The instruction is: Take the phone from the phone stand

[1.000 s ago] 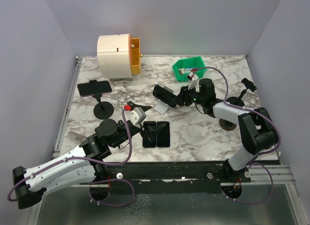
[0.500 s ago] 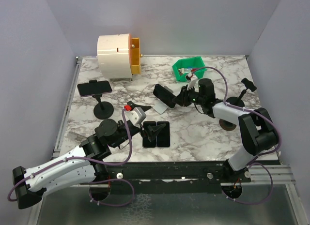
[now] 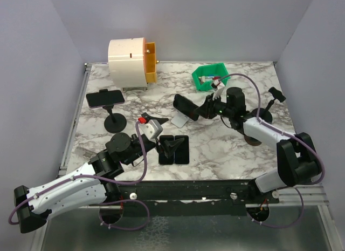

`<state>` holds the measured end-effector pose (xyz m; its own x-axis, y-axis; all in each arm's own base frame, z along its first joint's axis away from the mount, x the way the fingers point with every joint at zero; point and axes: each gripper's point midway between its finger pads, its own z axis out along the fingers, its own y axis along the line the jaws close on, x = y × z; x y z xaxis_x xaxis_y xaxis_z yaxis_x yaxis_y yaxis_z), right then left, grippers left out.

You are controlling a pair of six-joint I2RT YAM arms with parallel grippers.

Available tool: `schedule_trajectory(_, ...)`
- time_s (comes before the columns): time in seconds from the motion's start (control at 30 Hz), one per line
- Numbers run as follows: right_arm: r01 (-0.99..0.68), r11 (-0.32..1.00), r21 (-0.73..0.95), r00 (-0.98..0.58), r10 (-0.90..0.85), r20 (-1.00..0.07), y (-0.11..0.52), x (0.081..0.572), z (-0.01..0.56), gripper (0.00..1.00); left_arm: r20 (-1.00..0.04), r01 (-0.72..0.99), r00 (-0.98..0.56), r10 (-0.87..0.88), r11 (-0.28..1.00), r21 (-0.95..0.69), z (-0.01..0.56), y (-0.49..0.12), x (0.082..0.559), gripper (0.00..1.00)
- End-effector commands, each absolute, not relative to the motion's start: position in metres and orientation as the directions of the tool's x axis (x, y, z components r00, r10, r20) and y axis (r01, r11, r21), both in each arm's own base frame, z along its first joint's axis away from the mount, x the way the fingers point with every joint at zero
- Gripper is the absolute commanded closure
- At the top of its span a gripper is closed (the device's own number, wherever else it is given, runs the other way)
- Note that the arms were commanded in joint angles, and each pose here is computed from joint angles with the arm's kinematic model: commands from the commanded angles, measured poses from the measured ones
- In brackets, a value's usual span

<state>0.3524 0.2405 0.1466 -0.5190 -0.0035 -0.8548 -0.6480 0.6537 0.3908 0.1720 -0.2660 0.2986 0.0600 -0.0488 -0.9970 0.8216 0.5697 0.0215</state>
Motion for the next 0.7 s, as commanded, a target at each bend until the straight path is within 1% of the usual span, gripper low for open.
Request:
schedule_trajectory(0.0,-0.709,0.608,0.357,-0.438,0.017,-0.899,0.245,0.343,0.187,1.0,-0.996,0.81,0.072,-0.047,0.586,0.03,0.299,-0.262,0.174,0.01)
schedule_trajectory(0.23,-0.733,0.578,0.359,-0.418,0.033,-0.908,0.236,0.309,0.226,1.0,-0.993,0.799,0.084,-0.088,0.601,0.015,0.311,-0.255,0.173,0.01)
schedule_trajectory(0.33,-0.756,0.553,0.35,-0.429,-0.014,-0.903,0.23,0.282,0.236,1.0,-0.989,0.799,0.093,-0.111,0.602,0.007,0.317,-0.253,0.172,0.01)
schedule_trajectory(0.43,-0.767,0.537,0.35,-0.449,-0.061,-0.891,0.222,0.256,0.241,1.0,-0.991,0.836,0.096,-0.097,0.549,0.027,0.325,-0.262,0.163,0.01)
schedule_trajectory(0.5,-0.775,0.527,0.348,-0.46,-0.092,-0.883,0.215,0.236,0.244,1.0,-0.993,0.862,0.087,-0.085,0.507,0.032,0.344,-0.268,0.157,0.01)
schedule_trajectory(0.57,-0.792,0.509,0.336,-0.45,-0.116,-0.885,0.21,0.218,0.251,1.0,-0.995,0.912,0.087,-0.04,0.404,0.064,0.355,-0.278,0.14,0.01)
schedule_trajectory(0.67,-0.827,0.468,0.313,-0.426,-0.156,-0.891,0.203,0.191,0.266,1.0,-0.993,0.98,0.104,0.064,0.164,0.113,0.359,-0.29,0.103,0.01)
